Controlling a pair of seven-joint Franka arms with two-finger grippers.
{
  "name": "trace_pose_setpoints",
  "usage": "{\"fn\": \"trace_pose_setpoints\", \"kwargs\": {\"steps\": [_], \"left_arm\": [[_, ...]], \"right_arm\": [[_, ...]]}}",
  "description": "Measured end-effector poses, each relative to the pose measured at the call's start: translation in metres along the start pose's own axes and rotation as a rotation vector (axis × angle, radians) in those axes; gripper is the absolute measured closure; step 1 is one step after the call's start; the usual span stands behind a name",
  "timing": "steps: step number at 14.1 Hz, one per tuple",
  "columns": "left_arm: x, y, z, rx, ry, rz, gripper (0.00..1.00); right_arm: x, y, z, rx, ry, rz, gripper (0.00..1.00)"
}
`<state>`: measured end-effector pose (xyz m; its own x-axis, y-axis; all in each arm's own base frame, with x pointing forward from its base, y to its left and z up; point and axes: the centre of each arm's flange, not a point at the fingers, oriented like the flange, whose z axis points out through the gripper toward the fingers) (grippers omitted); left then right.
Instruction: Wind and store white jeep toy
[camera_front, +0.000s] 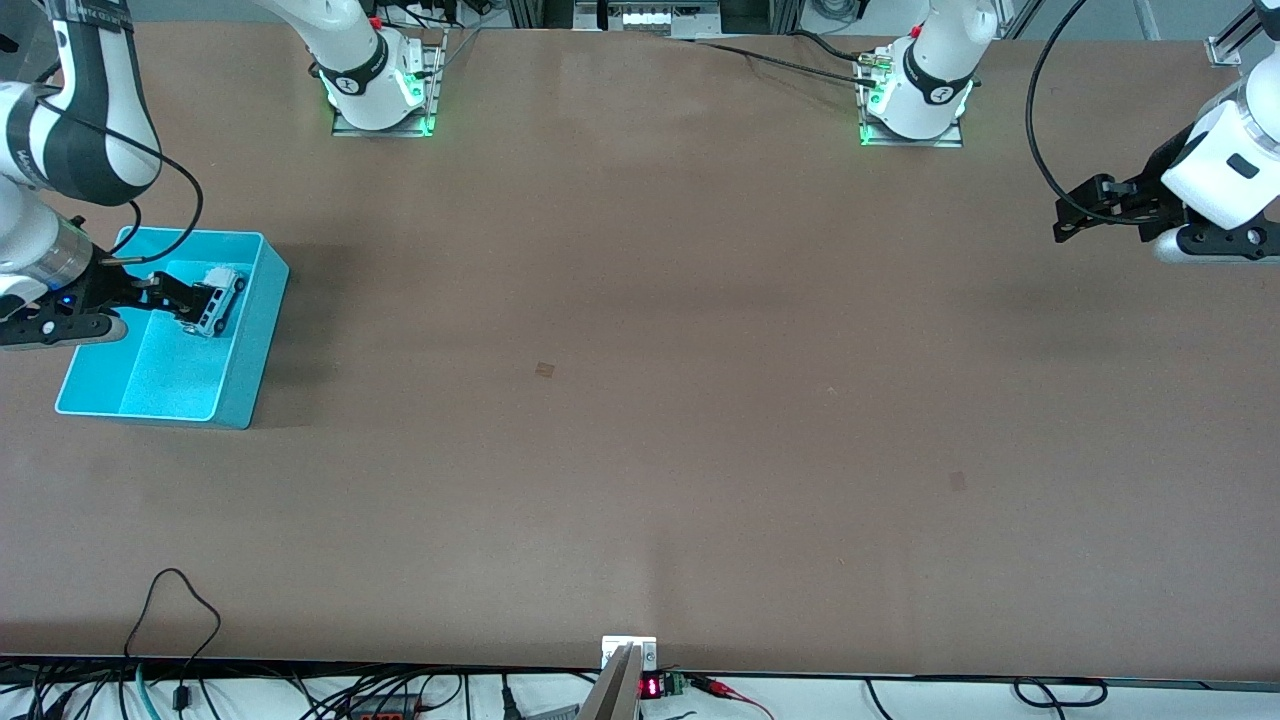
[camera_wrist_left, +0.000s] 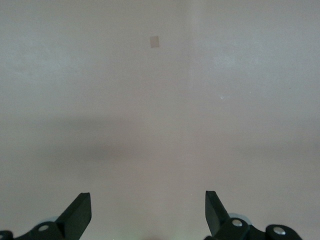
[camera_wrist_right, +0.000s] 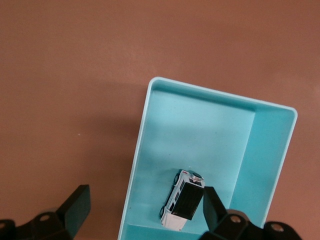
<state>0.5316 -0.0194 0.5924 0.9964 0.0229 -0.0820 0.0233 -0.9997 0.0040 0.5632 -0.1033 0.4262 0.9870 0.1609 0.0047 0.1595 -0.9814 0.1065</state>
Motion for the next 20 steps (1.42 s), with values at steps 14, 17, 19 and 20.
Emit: {"fn": "trace_pose_setpoints", "kwargs": {"steps": [14,17,19,20], "left_arm": [[0.000,0.000,0.000,0.000,0.000,0.000,0.00],[0.000,0.000,0.000,0.000,0.000,0.000,0.00],[0.000,0.000,0.000,0.000,0.000,0.000,0.00],[0.000,0.000,0.000,0.000,0.000,0.000,0.00]], "right_arm": [[0.019,-0.081,-0.143,0.077,-0.009,0.122,0.00],[0.010,-0.087,-0.158,0.081,-0.009,0.114,0.00],[0.005,-0.100,-0.170,0.080,-0.004,0.091,0.00],[0.002,-0.107,-0.176,0.080,-0.005,0.082,0.00]]}}
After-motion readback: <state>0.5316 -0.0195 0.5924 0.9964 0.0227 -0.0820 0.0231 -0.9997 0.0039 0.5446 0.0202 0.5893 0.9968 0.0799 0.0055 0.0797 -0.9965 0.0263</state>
